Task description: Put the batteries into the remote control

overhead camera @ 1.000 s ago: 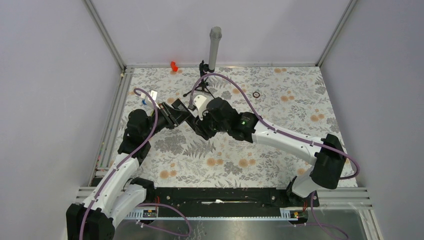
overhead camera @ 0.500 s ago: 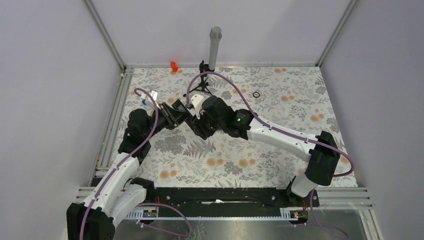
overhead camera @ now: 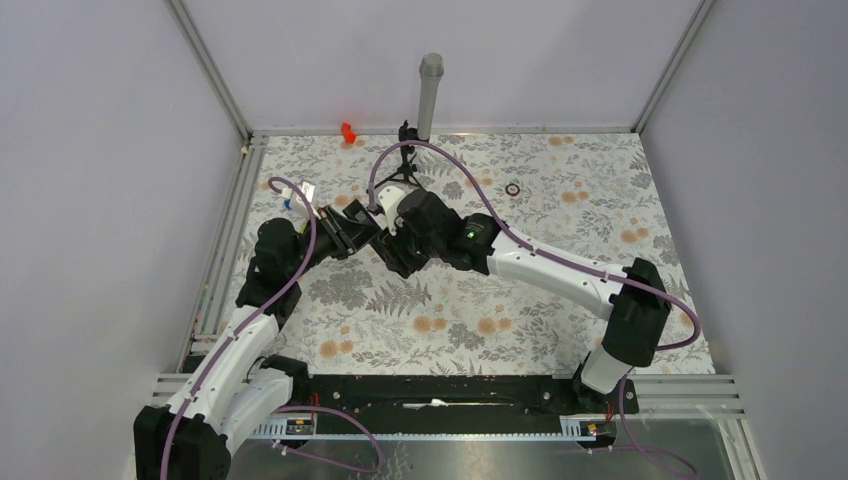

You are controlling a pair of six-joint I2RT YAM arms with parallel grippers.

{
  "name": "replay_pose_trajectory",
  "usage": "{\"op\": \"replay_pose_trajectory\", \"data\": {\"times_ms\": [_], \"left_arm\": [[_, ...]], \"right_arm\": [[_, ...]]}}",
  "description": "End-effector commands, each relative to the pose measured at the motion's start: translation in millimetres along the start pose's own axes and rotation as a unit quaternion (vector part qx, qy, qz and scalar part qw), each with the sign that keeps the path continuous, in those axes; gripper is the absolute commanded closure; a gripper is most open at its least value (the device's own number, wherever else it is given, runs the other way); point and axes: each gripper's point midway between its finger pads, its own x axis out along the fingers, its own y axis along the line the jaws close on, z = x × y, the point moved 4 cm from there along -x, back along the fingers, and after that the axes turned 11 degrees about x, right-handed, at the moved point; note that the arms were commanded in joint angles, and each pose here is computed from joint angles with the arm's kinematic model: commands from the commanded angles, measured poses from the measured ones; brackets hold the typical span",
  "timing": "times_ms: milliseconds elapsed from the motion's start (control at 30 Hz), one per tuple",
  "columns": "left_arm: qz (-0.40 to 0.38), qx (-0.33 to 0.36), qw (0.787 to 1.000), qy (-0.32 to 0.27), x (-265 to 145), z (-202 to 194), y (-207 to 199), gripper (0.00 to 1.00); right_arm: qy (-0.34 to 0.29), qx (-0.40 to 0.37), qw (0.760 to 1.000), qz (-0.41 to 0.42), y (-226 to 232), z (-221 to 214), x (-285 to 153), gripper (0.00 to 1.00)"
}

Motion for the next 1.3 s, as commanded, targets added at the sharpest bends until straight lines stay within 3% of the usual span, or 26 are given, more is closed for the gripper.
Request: {"op": "replay_pose_trajectory", "data": {"times_ms": [0,433,733,1267], "left_arm": [[-0.078,0.0,0.997,-0.001,-3.5,9.8,-32.9,1.0],[-0.061,-0.067,0.995,0.049,3.8,7.5,-32.9,1.0],[-0.046,-0.12,0.988,0.083,10.4,-3.8,-22.0,1.0],[-0.028,-0.169,0.982,0.086,7.8,-10.0,-3.1,1.0]], "right_arm": [[-0.05,0.005,0.999,0.005,8.8,26.5,0.6,0.52],[0.014,0.008,1.0,-0.007,4.7,6.7,7.2,0.46],[0.026,0.017,0.999,-0.02,2.5,4.7,9.5,0.45],[0.034,0.026,0.999,-0.025,2.3,5.9,14.2,0.42]]}}
